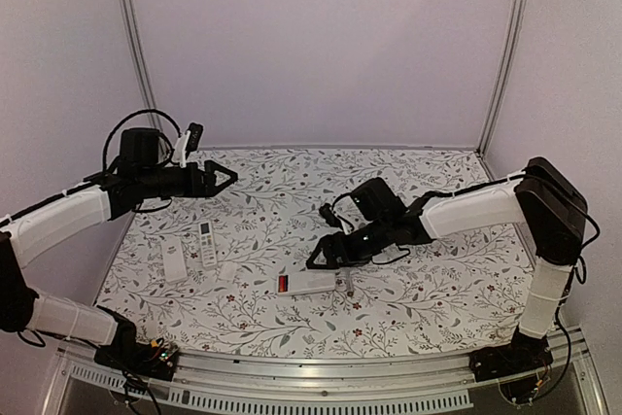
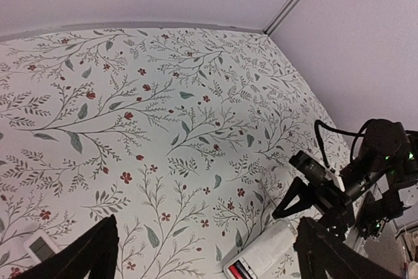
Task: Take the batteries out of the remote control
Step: Place the remote control without the battery cover at the center of the board.
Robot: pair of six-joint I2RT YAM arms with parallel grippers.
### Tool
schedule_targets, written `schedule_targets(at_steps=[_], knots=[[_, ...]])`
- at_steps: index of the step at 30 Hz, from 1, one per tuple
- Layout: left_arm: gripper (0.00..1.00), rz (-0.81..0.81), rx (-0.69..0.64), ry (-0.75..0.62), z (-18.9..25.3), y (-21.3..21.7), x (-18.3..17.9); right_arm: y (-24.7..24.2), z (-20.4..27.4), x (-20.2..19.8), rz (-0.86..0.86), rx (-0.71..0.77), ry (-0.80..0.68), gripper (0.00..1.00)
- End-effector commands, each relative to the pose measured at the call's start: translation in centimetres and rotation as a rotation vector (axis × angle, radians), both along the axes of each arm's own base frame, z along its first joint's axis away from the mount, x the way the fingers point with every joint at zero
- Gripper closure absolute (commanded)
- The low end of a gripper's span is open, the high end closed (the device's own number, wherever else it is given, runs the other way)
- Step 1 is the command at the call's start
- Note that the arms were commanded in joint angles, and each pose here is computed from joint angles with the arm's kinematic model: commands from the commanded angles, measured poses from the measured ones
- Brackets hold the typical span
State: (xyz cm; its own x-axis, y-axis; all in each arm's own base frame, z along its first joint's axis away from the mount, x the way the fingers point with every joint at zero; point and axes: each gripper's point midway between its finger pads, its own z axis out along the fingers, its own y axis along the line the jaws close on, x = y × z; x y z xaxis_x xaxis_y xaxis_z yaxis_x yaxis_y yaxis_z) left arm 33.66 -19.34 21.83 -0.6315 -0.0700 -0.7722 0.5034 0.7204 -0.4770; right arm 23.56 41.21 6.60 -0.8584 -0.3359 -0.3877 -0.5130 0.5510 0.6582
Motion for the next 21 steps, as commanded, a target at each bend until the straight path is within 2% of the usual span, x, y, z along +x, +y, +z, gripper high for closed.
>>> schedule_targets(at_steps=[1,8,16,21], knots=[[0.05,0.061,0.032,-0.067,1.4,1.0,0.0,-2.6,2.0,1.8,-0.107,-0.060,-0.103,0.16],[0.04,0.114,0.026,-0.116,2.6,2.1,0.0,-6.4,2.6,2.8,-0.339,-0.225,-0.159,0.26],[0.05,0.121,0.026,-0.108,2.4,2.2,0.1,-7.0,-0.7,0.7,-0.453,-0.354,-0.088,0.38],[0.05,0.120,0.029,-0.102,2.3,2.2,0.2,-6.9,-1.7,0.5,-0.474,-0.372,-0.059,0.43]])
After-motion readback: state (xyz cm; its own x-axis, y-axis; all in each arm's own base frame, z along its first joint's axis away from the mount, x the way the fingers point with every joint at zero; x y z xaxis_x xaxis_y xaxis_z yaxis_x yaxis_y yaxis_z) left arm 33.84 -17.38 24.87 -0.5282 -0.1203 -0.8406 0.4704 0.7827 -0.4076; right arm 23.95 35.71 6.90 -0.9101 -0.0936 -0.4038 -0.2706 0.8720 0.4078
